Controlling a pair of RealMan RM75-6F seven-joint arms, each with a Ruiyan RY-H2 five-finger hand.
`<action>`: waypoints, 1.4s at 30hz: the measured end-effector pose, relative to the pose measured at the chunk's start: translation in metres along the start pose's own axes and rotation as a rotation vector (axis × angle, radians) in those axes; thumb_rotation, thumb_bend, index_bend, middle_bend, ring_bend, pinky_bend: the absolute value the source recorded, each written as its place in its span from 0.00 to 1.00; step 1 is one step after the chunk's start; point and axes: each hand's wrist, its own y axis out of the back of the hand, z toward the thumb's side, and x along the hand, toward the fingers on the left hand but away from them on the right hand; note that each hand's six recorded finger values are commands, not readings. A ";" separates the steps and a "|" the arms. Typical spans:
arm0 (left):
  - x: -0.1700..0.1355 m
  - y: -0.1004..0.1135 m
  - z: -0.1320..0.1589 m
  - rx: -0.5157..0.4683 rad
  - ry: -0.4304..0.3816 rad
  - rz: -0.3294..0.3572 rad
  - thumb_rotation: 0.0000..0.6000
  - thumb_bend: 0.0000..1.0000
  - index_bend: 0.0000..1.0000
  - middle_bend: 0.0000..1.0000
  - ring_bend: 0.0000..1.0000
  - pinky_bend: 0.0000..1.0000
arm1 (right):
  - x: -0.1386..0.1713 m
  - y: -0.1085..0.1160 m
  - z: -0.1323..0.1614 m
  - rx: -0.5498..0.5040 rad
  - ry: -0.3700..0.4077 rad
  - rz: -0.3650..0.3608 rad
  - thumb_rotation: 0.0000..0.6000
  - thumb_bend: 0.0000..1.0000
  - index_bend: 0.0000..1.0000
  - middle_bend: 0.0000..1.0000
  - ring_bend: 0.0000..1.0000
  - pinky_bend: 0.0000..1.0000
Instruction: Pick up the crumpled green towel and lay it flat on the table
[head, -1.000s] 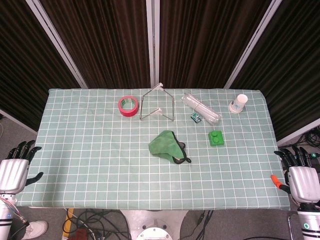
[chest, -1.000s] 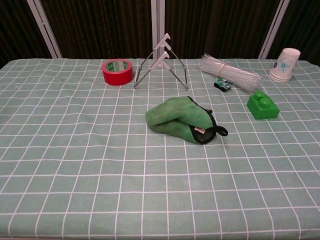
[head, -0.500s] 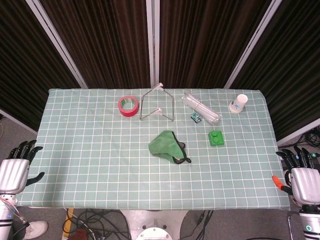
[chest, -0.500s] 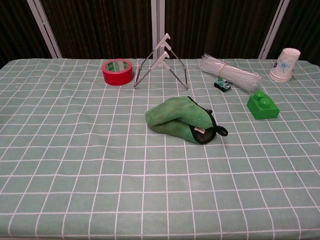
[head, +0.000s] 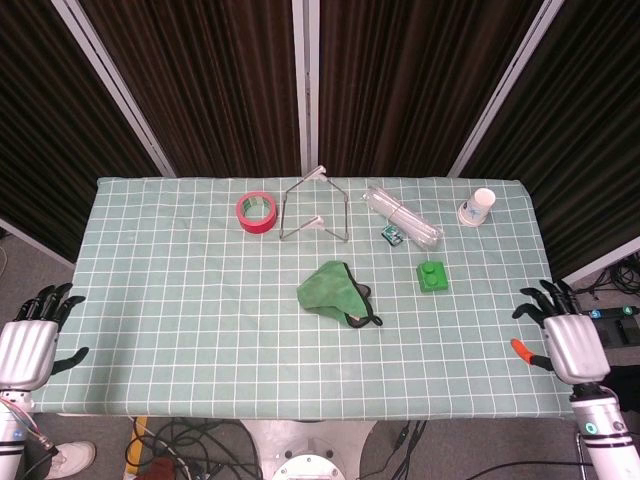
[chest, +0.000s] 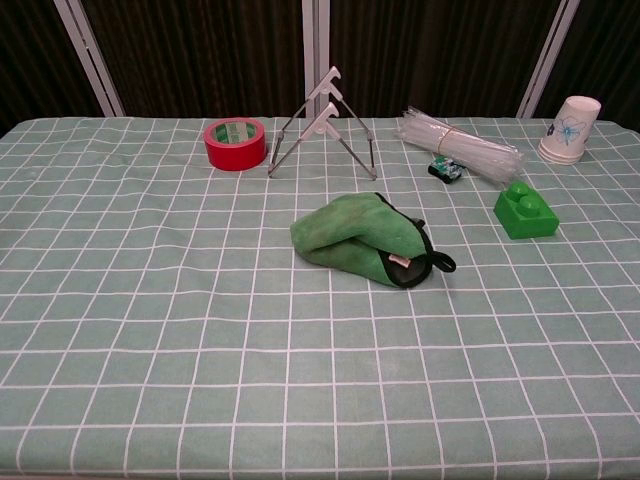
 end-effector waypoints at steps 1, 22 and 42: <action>-0.001 0.001 -0.001 0.000 0.001 0.002 1.00 0.11 0.22 0.15 0.11 0.20 | -0.011 -0.005 0.006 -0.012 0.027 0.016 1.00 0.12 0.49 0.23 0.09 0.00; -0.010 0.010 -0.005 -0.047 0.029 -0.016 1.00 0.11 0.22 0.15 0.11 0.20 | -0.143 -0.120 0.134 -0.072 0.321 0.151 1.00 0.01 0.45 0.21 0.05 0.00; -0.009 0.011 -0.007 -0.075 0.033 -0.039 1.00 0.10 0.22 0.15 0.11 0.20 | -0.164 -0.153 0.196 -0.077 0.481 0.053 1.00 0.01 0.39 0.19 0.02 0.00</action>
